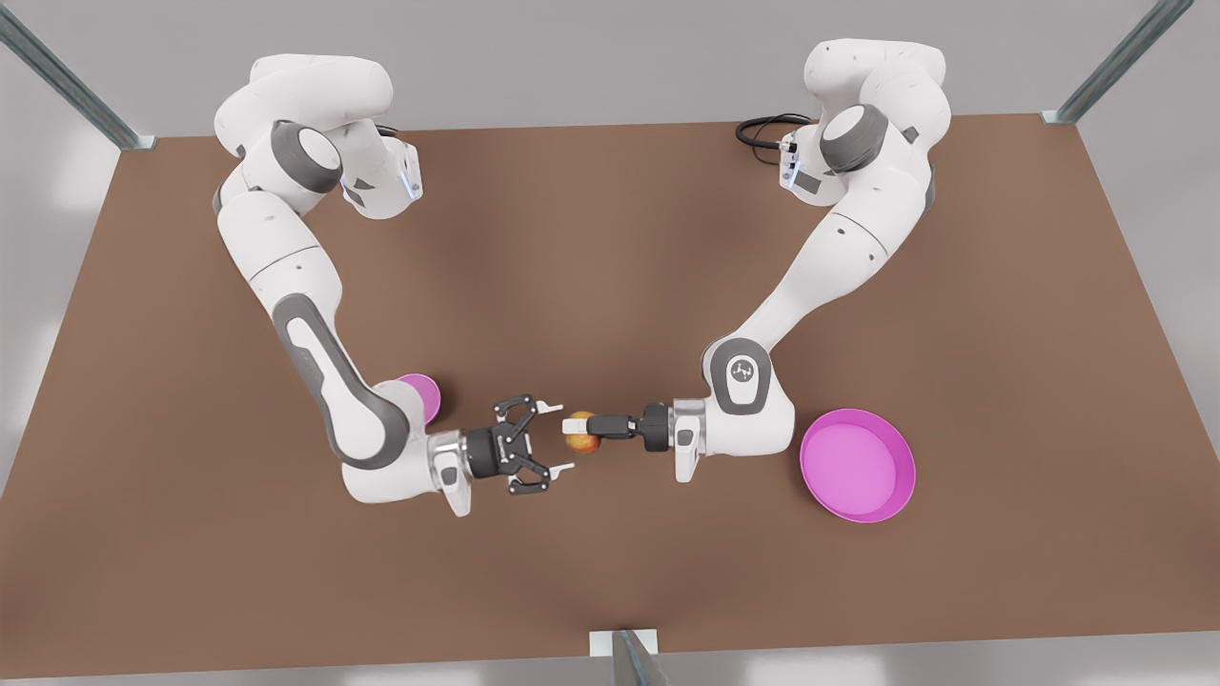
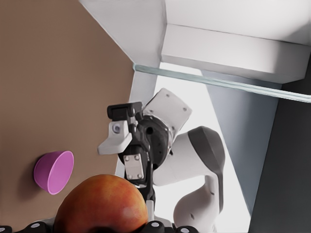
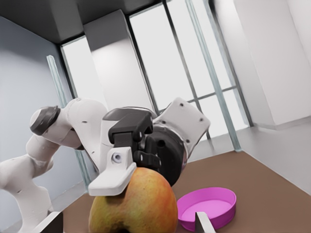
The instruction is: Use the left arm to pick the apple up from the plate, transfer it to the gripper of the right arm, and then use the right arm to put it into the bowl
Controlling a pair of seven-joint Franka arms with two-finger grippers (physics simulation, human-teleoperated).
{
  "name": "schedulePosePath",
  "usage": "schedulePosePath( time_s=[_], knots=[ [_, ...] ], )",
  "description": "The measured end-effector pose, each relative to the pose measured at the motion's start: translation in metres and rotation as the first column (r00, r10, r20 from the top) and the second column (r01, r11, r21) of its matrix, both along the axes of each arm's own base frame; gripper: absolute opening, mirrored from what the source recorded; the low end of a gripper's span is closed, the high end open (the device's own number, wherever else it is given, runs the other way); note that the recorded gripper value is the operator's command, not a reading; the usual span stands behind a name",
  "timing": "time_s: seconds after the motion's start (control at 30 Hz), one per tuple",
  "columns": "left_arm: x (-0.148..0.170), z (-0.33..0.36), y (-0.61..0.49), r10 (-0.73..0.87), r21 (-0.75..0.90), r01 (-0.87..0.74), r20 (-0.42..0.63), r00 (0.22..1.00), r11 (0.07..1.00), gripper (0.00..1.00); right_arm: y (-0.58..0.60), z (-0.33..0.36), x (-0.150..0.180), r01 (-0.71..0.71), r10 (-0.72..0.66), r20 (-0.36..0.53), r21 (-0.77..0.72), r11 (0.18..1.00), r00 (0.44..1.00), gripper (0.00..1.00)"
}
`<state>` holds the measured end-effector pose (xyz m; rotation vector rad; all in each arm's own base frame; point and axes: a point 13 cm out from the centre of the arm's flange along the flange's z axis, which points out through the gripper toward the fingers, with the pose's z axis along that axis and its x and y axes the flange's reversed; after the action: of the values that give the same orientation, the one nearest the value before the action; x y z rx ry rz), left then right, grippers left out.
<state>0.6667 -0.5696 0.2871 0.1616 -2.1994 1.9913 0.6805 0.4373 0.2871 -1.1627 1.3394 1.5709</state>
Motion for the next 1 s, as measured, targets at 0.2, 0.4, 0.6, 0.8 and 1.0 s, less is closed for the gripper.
schedulePosePath(
  time_s=[0.2, 0.4, 0.6, 0.8, 1.0],
  knots=[
    [0.001, 0.000, -0.001, 0.006, 0.001, -0.006, 0.012, 1.000, 1.000, 0.64, 0.013, -0.002, -0.004, 0.003, -0.003, 0.020, 0.005, 1.000, 1.000, 1.00],
    [0.001, 0.000, -0.003, 0.009, 0.003, -0.009, 0.021, 1.000, 1.000, 0.64, 0.028, -0.007, -0.009, 0.006, -0.006, 0.029, 0.007, 1.000, 1.000, 1.00],
    [0.001, -0.001, -0.002, 0.012, 0.004, -0.012, 0.026, 1.000, 1.000, 0.64, 0.038, -0.008, -0.011, 0.010, -0.011, 0.035, 0.015, 1.000, 0.999, 1.00],
    [0.001, -0.002, -0.003, 0.012, 0.006, -0.012, 0.029, 1.000, 1.000, 0.64, 0.041, -0.009, -0.010, 0.017, -0.018, 0.044, 0.015, 1.000, 0.999, 0.67],
    [0.001, 0.000, -0.003, 0.013, 0.002, -0.013, 0.036, 0.999, 1.000, 1.00, 0.041, -0.009, -0.010, 0.019, -0.019, 0.054, 0.015, 1.000, 0.998, 0.64]
  ],
)
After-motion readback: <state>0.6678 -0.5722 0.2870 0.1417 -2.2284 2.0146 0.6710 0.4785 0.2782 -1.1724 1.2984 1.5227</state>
